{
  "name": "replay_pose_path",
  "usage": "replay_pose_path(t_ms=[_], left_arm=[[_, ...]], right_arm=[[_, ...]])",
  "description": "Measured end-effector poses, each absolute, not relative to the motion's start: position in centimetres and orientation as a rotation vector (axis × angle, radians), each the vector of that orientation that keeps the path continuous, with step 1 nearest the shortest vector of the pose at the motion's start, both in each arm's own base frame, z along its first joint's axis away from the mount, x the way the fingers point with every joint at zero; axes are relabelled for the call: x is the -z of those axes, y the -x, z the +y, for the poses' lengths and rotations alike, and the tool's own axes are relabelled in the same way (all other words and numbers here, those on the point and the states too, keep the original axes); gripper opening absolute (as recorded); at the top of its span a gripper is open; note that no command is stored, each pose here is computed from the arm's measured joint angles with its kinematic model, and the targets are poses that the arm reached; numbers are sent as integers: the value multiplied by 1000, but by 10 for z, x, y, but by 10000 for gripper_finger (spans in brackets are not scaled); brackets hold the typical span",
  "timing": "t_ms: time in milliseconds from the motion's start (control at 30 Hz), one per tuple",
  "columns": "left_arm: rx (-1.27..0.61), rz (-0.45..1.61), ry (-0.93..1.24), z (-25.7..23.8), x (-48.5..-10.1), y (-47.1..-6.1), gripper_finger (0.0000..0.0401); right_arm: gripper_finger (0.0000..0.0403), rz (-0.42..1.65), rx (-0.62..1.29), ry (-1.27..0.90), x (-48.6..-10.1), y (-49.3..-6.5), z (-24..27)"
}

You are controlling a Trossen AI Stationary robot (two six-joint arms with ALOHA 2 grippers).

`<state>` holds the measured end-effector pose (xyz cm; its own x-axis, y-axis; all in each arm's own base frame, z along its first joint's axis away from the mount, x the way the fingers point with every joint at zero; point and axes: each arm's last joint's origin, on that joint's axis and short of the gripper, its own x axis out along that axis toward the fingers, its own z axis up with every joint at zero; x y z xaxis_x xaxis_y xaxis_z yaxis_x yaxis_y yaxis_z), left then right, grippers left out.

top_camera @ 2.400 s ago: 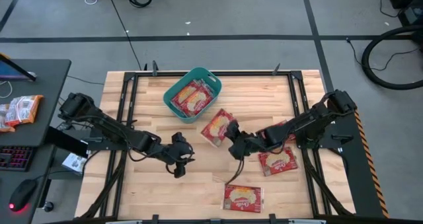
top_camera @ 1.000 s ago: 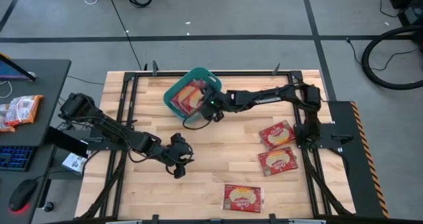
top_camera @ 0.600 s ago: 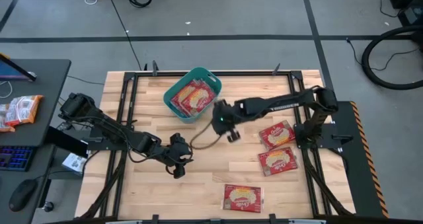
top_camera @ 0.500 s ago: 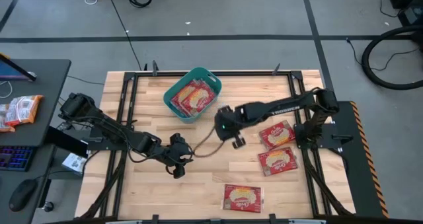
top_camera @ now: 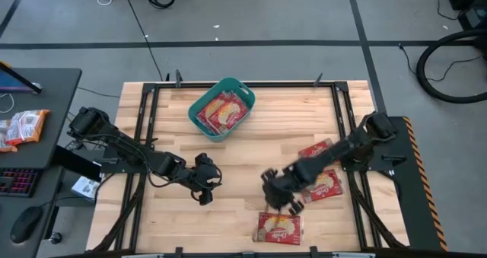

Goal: Sort popcorn bags into baskets
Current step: Put the red popcorn pack into the blue bin

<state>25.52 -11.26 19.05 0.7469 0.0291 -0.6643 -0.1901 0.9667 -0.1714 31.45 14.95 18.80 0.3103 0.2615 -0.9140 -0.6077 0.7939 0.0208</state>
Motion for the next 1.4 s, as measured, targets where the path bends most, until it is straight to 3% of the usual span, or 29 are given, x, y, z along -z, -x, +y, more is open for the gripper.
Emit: replay_pose_path(t_ms=[267,600,833,1133,1400], left_arm=[[-162,701,227,-109,-191,-257,141],[-171,699,230,-107,-191,-257,141],[-179,696,255,-107,-191,-257,141],[-175,681,263,-108,-192,-258,141],[-151,614,263,-110,-198,-263,141]], right_arm=[[106,905,-733,369,-163,-291,195],[96,948,-686,322,-126,-261,198],[69,998,-419,274,-124,-278,165],[42,1056,232,-86,-121,-299,93],[39,947,269,50,-159,-309,72]])
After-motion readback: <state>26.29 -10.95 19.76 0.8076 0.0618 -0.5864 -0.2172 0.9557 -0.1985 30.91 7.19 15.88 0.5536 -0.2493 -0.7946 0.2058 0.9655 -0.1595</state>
